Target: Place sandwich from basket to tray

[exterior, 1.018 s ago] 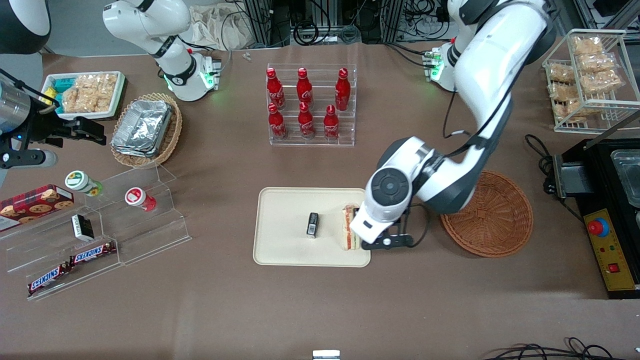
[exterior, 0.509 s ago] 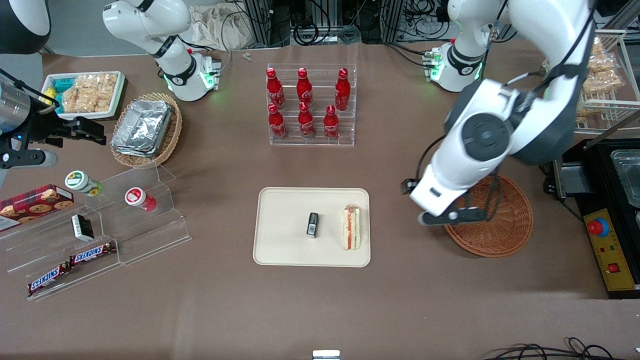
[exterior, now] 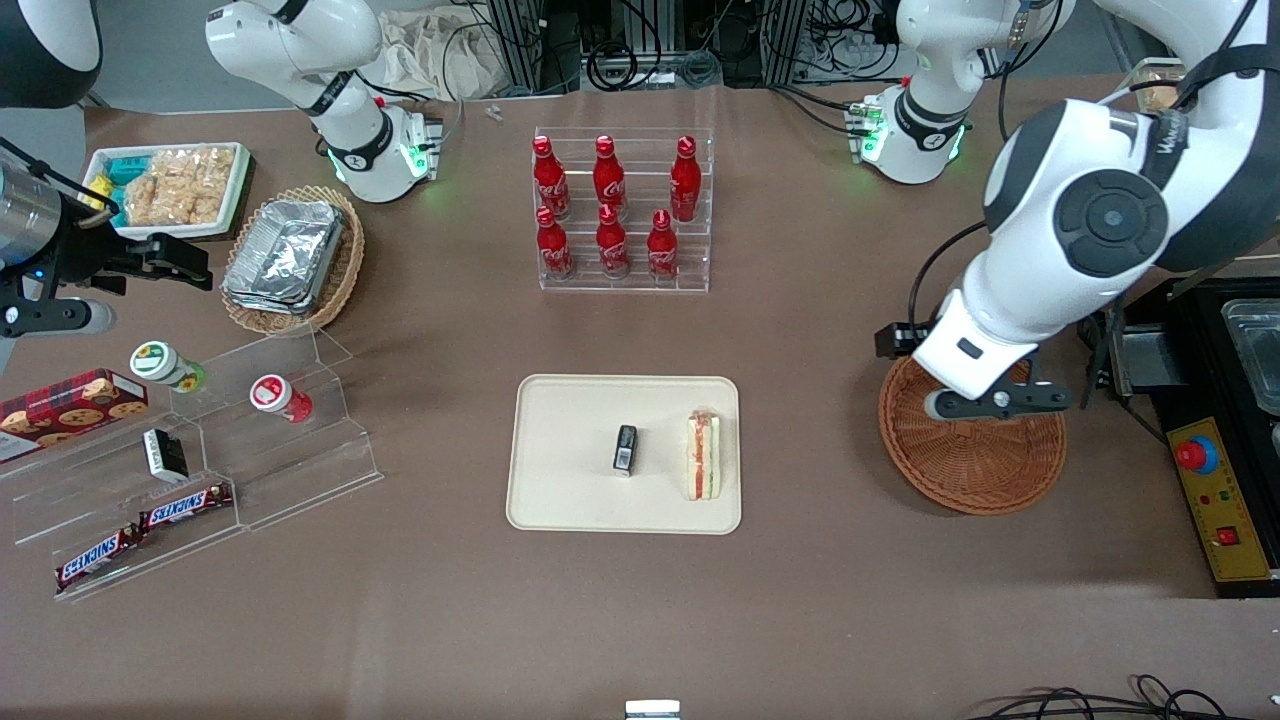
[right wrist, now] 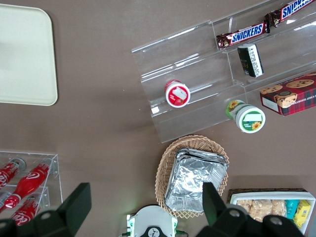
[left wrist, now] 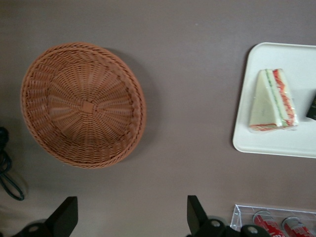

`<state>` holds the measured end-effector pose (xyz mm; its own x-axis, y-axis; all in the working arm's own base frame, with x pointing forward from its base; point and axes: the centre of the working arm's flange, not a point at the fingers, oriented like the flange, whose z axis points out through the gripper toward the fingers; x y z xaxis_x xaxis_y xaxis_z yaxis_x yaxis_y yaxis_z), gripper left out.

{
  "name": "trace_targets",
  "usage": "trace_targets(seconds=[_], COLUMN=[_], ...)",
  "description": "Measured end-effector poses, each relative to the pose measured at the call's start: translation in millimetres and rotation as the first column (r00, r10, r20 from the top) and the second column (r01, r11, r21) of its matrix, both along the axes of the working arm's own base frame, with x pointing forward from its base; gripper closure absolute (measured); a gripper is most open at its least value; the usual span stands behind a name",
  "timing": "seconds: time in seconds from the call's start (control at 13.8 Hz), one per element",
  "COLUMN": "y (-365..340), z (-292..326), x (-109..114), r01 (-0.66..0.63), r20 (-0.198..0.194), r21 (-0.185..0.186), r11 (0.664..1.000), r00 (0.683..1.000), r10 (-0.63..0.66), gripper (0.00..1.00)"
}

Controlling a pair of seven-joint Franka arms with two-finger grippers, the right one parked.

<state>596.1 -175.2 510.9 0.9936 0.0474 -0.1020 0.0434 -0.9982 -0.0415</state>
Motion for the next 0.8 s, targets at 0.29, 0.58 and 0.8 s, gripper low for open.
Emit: trace_targets(seconds=[0.29,0.58,0.8], y=[47,89,101], z=[1,11,12], x=[1,-6,-6], r01=[0.040,0.067,0.080], r20=[-0.014,-0.016,-0.013], r21=[-0.001,-0.028,-0.030], r11=[0.999,0.997,0.996], r00=[0.999,0.998,0.997], r10=[-0.040,-0.067,-0.081], gripper=[0.00,0.00,0.00])
